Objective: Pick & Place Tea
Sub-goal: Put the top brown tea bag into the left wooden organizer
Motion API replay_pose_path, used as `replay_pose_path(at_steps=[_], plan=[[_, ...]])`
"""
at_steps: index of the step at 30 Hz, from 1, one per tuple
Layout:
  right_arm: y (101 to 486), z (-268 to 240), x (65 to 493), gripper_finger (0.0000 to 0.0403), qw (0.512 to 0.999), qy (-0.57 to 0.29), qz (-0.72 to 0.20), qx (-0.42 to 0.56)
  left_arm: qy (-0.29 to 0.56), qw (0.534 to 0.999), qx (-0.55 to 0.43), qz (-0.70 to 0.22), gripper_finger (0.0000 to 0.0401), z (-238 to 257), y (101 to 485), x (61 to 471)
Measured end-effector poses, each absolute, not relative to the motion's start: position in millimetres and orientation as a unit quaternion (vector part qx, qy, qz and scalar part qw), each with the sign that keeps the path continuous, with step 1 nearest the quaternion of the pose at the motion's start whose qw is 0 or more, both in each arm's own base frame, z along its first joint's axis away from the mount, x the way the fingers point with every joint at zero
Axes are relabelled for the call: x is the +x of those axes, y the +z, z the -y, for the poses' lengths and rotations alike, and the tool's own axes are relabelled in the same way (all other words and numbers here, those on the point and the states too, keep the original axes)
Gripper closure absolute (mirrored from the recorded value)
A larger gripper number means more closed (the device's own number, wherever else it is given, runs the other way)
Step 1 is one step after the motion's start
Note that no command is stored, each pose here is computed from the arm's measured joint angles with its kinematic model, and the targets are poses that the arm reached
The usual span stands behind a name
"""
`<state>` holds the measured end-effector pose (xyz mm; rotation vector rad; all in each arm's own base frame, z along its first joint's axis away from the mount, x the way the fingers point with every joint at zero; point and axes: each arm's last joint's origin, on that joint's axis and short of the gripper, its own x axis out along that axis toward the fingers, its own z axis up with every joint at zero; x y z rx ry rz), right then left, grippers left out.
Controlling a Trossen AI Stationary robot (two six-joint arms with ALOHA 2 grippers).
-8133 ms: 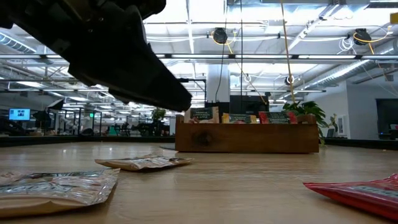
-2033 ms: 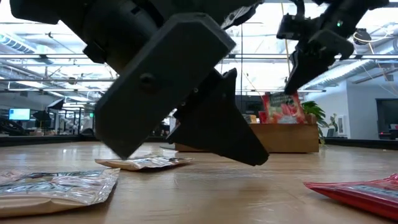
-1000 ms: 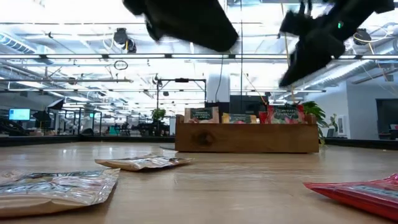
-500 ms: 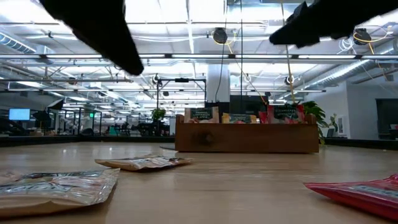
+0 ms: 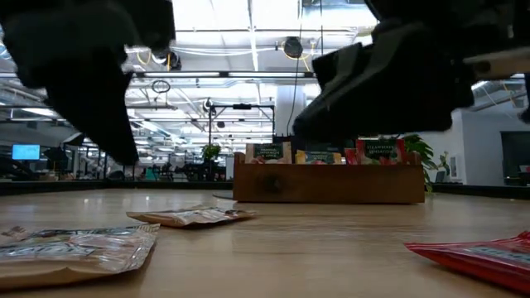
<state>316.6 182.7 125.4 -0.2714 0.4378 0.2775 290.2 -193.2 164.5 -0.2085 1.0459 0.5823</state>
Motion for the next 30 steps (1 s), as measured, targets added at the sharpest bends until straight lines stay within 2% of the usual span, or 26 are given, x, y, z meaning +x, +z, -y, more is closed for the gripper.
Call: replay_pose_path(at_steps=[7, 22, 30], plan=[[112, -190, 326, 0.0401, 0.953, 0.159, -0.224, -0.126, 0.250, 0.824, -0.136, -0.490, 0.0339, 176, 135, 294], [105, -183, 325, 0.0402, 0.948, 0.140, -0.265, -0.109, 0.194, 0.841, -0.164, -0.478, 0.0339, 173, 134, 308], [105, -183, 325, 0.0402, 0.948, 0.140, -0.265, -0.109, 0.163, 0.845, -0.175, -0.478, 0.0339, 181, 118, 318]])
